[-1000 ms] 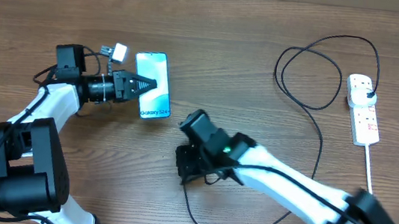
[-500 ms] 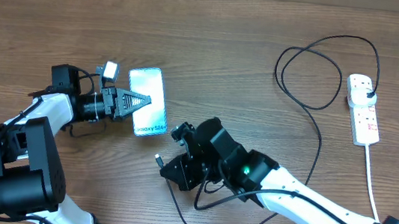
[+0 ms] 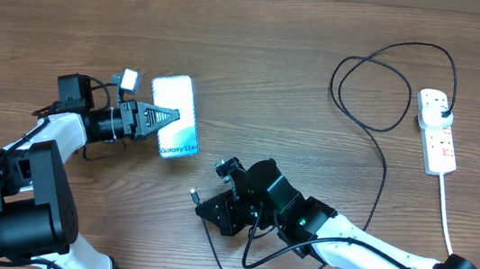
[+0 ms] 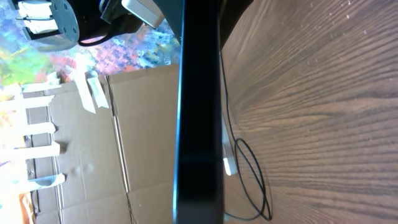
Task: Plug charger to phone and switch on socket
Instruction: 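Lift the plug upright and carry it under the phone's bottom edge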
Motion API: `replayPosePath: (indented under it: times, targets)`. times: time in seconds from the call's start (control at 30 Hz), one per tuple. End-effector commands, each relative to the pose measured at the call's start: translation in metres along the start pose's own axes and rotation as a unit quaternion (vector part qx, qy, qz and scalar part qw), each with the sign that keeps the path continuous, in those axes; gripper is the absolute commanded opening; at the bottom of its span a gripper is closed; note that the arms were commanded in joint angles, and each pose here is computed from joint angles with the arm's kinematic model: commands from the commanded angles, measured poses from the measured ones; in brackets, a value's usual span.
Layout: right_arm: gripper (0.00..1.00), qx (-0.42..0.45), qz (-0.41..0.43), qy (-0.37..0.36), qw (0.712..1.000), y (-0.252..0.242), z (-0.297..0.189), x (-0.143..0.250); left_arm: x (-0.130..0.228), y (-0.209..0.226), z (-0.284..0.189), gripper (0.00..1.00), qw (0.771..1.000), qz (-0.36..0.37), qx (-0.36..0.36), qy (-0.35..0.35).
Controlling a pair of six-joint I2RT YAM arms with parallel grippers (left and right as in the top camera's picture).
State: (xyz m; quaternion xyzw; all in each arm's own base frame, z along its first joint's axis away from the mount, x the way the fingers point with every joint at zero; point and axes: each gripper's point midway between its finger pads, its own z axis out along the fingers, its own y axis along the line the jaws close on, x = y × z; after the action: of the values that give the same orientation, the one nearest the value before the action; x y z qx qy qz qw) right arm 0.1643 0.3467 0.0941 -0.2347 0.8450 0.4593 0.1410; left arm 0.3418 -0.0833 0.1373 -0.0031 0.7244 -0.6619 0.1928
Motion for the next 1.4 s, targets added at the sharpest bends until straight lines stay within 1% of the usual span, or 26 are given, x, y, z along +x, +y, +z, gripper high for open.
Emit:
replayPosePath:
  times: [0.0, 0.17, 0.37, 0.63, 0.8, 0.9, 1.03, 1.17, 1.37]
  targets:
    - [0.04, 0.017, 0.001, -0.013, 1.000, -0.006, 0.000, -0.003, -0.002, -0.005, -0.001, 0.04, 1.000, 0.003, 0.022, -0.001]
    - [0.04, 0.024, 0.002, -0.018, 1.000, -0.009, 0.000, -0.004, -0.006, -0.005, -0.001, 0.04, 0.999, 0.031, 0.020, -0.002]
    - [0.04, 0.046, 0.001, -0.035, 0.998, -0.016, -0.001, -0.010, -0.006, -0.005, -0.001, 0.04, 0.999, 0.030, 0.021, -0.002]
    - [0.04, 0.011, -0.017, -0.052, 0.998, 0.000, 0.000, -0.021, 0.005, -0.012, 0.018, 0.04, 0.998, 0.029, 0.040, 0.029]
    - [0.04, -0.003, -0.005, -0.070, 0.998, 0.007, -0.001, -0.030, 0.004, -0.015, 0.023, 0.04, 0.998, -0.006, 0.041, 0.039]
    - [0.04, -0.007, -0.009, -0.078, 0.997, 0.009, -0.002, -0.033, 0.005, -0.015, 0.025, 0.04, 0.998, -0.004, 0.042, 0.042]
    - [0.04, 0.007, -0.004, -0.090, 0.996, 0.004, -0.003, -0.038, 0.005, -0.016, 0.026, 0.04, 0.998, -0.009, 0.042, 0.045]
    - [0.04, 0.029, 0.036, -0.114, 0.992, -0.005, -0.005, -0.045, 0.005, -0.016, 0.026, 0.04, 0.998, -0.022, 0.042, 0.046]
    - [0.04, 0.023, 0.037, -0.127, 0.991, -0.001, -0.006, -0.051, 0.007, -0.017, 0.031, 0.04, 0.996, -0.050, 0.042, 0.054]
